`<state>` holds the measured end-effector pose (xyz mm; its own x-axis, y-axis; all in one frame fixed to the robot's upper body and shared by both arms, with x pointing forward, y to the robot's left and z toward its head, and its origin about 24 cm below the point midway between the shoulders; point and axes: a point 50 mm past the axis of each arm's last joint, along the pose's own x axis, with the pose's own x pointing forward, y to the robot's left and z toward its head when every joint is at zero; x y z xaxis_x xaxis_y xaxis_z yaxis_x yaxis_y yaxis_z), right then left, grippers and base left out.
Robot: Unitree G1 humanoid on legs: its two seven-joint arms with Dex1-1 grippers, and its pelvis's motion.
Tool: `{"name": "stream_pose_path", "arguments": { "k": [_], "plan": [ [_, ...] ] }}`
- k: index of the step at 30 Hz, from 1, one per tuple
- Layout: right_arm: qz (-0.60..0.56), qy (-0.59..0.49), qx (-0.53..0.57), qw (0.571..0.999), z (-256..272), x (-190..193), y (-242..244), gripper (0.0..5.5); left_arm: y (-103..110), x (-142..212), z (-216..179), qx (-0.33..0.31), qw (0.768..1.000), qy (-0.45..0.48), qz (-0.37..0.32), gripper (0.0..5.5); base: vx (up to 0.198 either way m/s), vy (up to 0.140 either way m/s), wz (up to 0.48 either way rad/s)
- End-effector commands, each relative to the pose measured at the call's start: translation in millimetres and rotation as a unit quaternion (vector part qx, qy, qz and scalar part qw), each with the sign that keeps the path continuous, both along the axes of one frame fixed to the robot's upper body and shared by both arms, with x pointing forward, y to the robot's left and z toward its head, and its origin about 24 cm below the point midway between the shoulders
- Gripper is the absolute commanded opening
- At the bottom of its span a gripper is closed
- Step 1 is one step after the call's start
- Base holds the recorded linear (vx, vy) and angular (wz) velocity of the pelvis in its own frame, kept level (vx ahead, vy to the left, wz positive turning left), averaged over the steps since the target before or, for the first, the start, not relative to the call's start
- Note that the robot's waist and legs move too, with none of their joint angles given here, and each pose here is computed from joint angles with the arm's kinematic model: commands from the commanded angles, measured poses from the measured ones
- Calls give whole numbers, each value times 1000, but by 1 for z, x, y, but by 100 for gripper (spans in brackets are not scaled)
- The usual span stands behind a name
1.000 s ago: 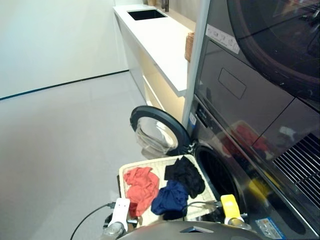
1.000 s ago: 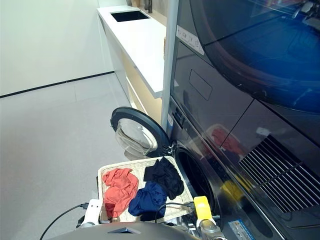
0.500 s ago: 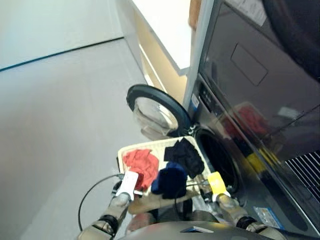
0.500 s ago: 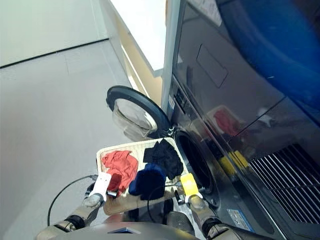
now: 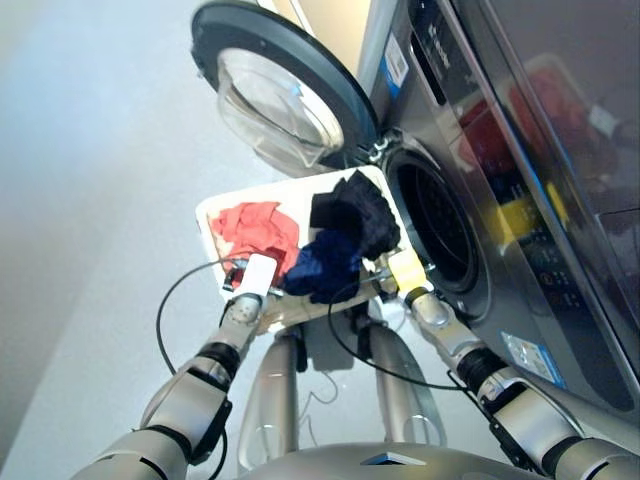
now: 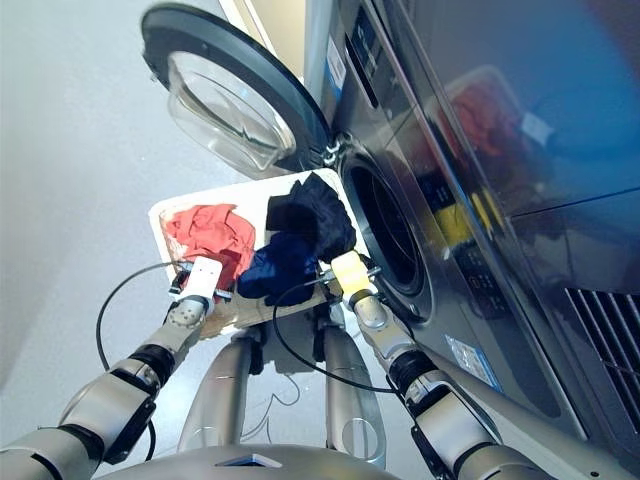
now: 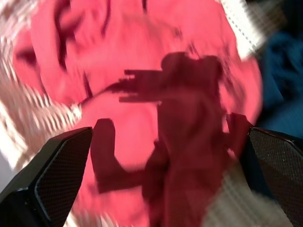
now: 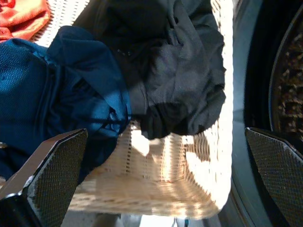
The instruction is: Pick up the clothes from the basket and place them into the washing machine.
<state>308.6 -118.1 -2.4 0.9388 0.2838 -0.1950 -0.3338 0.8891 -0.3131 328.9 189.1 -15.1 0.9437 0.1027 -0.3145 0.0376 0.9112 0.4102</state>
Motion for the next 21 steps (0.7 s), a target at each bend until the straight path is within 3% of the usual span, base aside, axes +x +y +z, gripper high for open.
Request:
{"name": "stream_pose_path", "arguments": {
  "k": [1, 10, 13, 18, 20, 21],
  "plan": [
    [50, -72, 39, 995, 27, 1, 22, 550, 13, 14, 25, 31, 998, -53, 10, 550, 0, 0, 0],
    [81, -116, 63, 988, 52, 6, 35, 550, 35, 35, 61, 43, 994, -90, 49, 550, 0, 3, -20],
    [92, -132, 73, 984, 62, 7, 39, 550, 49, 39, 71, 16, 991, -98, 91, 550, 0, 0, 0],
    [85, -132, 83, 984, 64, 8, 38, 550, 54, 41, 74, -37, 988, -96, 118, 550, 0, 0, 0],
    [83, -130, 83, 985, 63, 8, 37, 550, 53, 41, 72, -52, 987, -91, 119, 242, 0, 0, 0],
    [82, -127, 83, 985, 61, 7, 36, 550, 52, 40, 71, -56, 987, -91, 119, 0, 0, 0, 0]
  ]
}}
